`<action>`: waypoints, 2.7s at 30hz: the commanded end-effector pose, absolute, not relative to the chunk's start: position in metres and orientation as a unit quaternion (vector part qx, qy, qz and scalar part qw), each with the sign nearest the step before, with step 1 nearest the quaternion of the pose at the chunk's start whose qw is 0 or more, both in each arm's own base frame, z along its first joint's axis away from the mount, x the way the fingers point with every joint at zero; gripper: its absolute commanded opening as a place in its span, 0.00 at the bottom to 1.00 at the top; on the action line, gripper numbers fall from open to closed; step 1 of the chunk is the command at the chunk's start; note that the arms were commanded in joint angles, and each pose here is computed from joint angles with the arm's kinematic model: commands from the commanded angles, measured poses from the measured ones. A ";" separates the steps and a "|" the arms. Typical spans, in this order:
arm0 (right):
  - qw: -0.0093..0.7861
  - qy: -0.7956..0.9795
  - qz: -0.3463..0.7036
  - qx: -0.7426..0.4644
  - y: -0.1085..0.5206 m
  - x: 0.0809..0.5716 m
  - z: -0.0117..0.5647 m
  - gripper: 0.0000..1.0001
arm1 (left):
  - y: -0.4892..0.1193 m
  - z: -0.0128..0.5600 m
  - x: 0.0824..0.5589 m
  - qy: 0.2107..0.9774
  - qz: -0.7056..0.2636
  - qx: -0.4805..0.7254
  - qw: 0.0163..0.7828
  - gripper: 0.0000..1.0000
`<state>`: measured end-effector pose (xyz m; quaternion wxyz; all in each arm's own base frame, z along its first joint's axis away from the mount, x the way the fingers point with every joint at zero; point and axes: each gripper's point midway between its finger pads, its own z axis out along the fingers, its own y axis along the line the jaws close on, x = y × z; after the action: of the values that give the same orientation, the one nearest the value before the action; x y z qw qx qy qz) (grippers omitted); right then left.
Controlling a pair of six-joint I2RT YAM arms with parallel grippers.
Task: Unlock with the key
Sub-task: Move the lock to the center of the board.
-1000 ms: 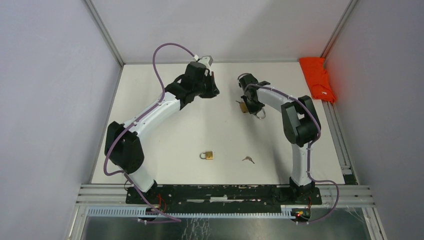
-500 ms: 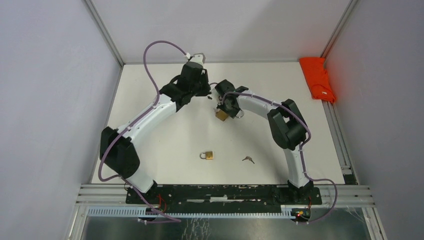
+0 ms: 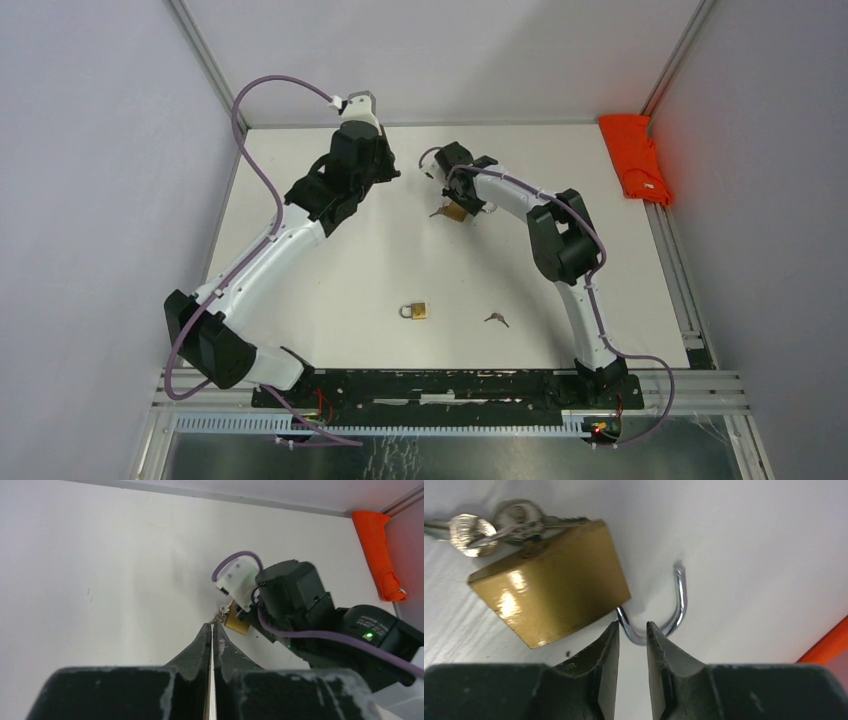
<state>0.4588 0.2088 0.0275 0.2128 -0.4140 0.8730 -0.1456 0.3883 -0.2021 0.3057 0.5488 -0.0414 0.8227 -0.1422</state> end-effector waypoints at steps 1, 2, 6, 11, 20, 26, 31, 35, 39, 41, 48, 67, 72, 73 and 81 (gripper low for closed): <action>0.265 0.874 -0.166 -0.372 0.206 0.481 0.061 0.32 | -0.199 0.304 0.395 0.821 -0.127 -0.044 0.554 0.08; 0.279 0.875 -0.165 -0.360 0.207 0.483 0.069 0.32 | -0.199 0.303 0.396 0.822 -0.127 -0.044 0.553 0.08; 0.321 0.881 -0.134 -0.320 0.210 0.477 0.097 0.25 | -0.199 0.304 0.395 0.822 -0.127 -0.044 0.553 0.08; 0.280 0.905 -0.032 -0.319 0.230 0.445 0.079 0.03 | -0.200 0.306 0.395 0.819 -0.133 -0.044 0.556 0.08; 0.189 0.941 0.005 -0.281 0.233 0.436 0.012 0.00 | -0.200 0.304 0.390 0.824 -0.135 -0.038 0.549 0.09; 0.195 0.943 0.033 -0.268 0.239 0.451 0.011 0.00 | -0.196 0.304 0.388 0.822 -0.133 -0.040 0.552 0.11; 0.206 0.947 0.046 -0.244 0.238 0.460 0.013 0.00 | -0.196 0.302 0.389 0.824 -0.130 -0.038 0.550 0.11; 0.213 0.950 0.046 -0.223 0.233 0.470 0.012 0.01 | -0.199 0.298 0.390 0.827 -0.131 -0.036 0.545 0.11; 0.231 0.949 0.043 -0.210 0.230 0.482 0.017 0.02 | -0.201 0.295 0.391 0.829 -0.132 -0.034 0.542 0.11; 0.241 0.949 0.042 -0.199 0.227 0.489 0.019 0.05 | -0.200 0.294 0.391 0.830 -0.131 -0.034 0.541 0.11; 0.272 0.945 0.055 -0.175 0.225 0.515 0.031 0.08 | -0.201 0.294 0.392 0.831 -0.131 -0.034 0.540 0.11; 0.340 0.898 0.097 -0.262 0.225 0.363 0.127 0.24 | -0.145 0.322 0.385 0.813 -0.076 -0.098 0.569 0.29; 0.298 0.885 0.128 -0.333 0.251 0.297 0.111 0.31 | -0.138 0.322 0.378 0.816 -0.089 -0.104 0.562 0.29; 0.288 0.884 0.129 -0.346 0.255 0.284 0.106 0.31 | -0.135 0.323 0.376 0.816 -0.087 -0.108 0.562 0.29; 0.219 0.867 0.168 -0.415 0.296 0.205 0.066 0.32 | -0.108 0.314 0.350 0.818 -0.077 -0.141 0.553 0.32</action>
<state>0.2180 0.2717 0.0636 0.2183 -0.4040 0.8769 0.1422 0.3631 -0.1242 0.3163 0.5560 -0.1031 0.8211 -0.0778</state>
